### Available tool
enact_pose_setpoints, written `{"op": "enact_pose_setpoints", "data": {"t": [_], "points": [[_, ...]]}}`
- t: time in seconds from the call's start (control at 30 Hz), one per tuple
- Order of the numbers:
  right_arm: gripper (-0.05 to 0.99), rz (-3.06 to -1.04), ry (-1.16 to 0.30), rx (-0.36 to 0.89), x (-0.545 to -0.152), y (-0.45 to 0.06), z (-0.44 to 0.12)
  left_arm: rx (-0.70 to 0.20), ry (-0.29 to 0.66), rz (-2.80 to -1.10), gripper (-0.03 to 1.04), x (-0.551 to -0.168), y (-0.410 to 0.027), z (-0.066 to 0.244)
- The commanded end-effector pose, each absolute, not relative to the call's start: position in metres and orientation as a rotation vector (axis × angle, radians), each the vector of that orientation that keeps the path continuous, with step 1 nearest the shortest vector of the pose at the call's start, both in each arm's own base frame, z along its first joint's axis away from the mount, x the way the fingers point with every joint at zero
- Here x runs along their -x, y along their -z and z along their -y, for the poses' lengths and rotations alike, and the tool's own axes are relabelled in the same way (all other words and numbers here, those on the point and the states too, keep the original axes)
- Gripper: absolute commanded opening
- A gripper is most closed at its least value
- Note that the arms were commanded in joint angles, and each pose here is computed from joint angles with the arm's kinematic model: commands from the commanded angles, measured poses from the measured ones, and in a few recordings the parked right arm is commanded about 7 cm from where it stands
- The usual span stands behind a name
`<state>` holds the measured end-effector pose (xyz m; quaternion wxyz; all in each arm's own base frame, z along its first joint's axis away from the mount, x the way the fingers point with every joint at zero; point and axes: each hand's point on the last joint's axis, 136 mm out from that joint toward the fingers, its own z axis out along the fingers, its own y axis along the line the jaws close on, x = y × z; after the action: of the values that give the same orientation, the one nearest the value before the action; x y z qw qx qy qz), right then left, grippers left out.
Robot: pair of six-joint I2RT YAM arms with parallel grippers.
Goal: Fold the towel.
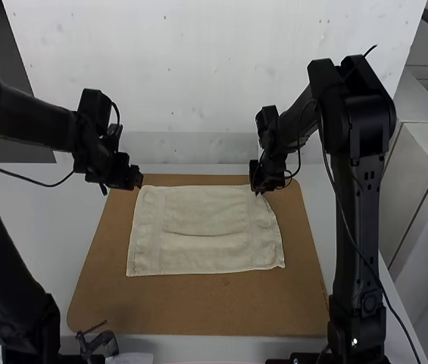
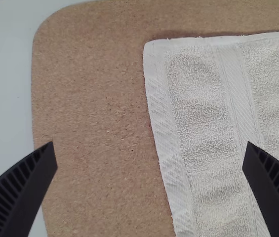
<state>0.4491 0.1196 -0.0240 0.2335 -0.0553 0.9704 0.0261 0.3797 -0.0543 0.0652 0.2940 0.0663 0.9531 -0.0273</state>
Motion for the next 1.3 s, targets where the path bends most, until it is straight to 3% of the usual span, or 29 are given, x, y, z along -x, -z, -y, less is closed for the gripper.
{"op": "enact_pose_setpoints", "data": {"t": [0.0, 0.43, 0.6, 0.73, 0.8, 0.87, 0.9, 0.97, 1.27], "points": [[0.02, -2.738, 0.108, 0.051, -0.436, 0.053, -0.068, -0.103, 0.075, -2.572, 0.97, -0.406, -0.057, 0.061], [0.02, -2.732, 0.114, 0.076, -0.437, 0.055, -0.064, -0.052, 0.110, -2.624, 0.96, -0.466, -0.019, 0.083], [0.02, -2.735, 0.116, 0.089, -0.435, 0.057, -0.065, -0.041, 0.097, -2.707, 0.90, -0.468, 0.006, 0.082], [0.02, -2.734, 0.119, 0.092, -0.433, 0.058, -0.065, -0.035, 0.077, -2.796, 0.71, -0.459, 0.027, 0.080], [0.02, -2.728, 0.118, 0.096, -0.434, 0.056, -0.065, -0.044, 0.072, -2.827, 0.47, -0.454, 0.034, 0.082], [0.02, -2.727, 0.117, 0.097, -0.434, 0.055, -0.066, -0.065, 0.070, -2.832, 0.12, -0.452, 0.035, 0.086], [0.02, -2.727, 0.117, 0.097, -0.433, 0.055, -0.065, -0.065, 0.070, -2.836, 0.00, -0.451, 0.035, 0.088], [0.02, -2.728, 0.118, 0.102, -0.431, 0.055, -0.066, -0.076, 0.118, -2.852, 0.01, -0.447, 0.034, 0.094], [0.02, -2.652, 0.095, 0.048, -0.451, 0.037, -0.063, -0.069, 0.138, -2.806, 0.01, -0.450, -0.001, 0.102]]}}
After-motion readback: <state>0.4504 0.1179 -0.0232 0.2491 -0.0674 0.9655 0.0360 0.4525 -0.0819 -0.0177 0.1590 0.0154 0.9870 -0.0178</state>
